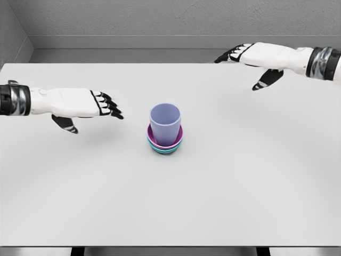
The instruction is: Stacking bowl and cup with both arms
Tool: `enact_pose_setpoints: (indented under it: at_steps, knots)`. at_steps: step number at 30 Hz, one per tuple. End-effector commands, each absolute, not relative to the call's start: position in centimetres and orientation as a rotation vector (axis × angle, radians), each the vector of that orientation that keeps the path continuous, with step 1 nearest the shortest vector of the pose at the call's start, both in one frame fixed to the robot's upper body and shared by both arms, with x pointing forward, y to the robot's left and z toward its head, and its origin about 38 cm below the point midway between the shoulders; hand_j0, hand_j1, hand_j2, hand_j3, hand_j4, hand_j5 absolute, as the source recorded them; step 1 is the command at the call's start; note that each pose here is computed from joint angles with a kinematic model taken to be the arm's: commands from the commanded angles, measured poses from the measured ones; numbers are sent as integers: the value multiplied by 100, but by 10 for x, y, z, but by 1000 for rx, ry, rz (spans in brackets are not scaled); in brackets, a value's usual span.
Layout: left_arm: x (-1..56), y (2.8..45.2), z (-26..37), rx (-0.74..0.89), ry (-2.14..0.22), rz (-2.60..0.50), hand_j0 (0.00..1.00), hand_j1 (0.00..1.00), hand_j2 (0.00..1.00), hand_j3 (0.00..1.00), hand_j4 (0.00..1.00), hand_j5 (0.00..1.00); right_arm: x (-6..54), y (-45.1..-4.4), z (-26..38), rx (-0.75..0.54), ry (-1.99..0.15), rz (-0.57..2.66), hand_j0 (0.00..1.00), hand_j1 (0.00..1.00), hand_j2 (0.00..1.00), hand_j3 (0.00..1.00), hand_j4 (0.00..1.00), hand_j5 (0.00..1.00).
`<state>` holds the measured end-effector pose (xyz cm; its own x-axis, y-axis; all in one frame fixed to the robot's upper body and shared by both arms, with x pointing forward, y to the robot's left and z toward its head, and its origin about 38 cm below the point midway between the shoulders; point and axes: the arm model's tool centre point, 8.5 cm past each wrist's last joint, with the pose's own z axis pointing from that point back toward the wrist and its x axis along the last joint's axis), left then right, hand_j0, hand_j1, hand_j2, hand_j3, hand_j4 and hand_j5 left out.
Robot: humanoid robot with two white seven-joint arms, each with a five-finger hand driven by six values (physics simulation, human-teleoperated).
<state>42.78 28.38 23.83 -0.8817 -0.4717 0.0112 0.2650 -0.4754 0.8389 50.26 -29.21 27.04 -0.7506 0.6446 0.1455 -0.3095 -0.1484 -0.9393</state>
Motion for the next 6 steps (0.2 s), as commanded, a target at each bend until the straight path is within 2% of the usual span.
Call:
enact_pose_setpoints:
  at_steps: [1, 6]
  knots:
    - [428, 290, 239, 317, -1273, -2350, 100, 100, 100, 100, 100, 100, 505, -311, 274, -411, -1484, 1904, 100, 100, 100, 100, 100, 100]
    - [428, 291, 239, 318, -1272, -2350, 100, 100, 100, 100, 100, 100, 505, -309, 275, -409, -1489, 1910, 100, 100, 100, 100, 100, 100]
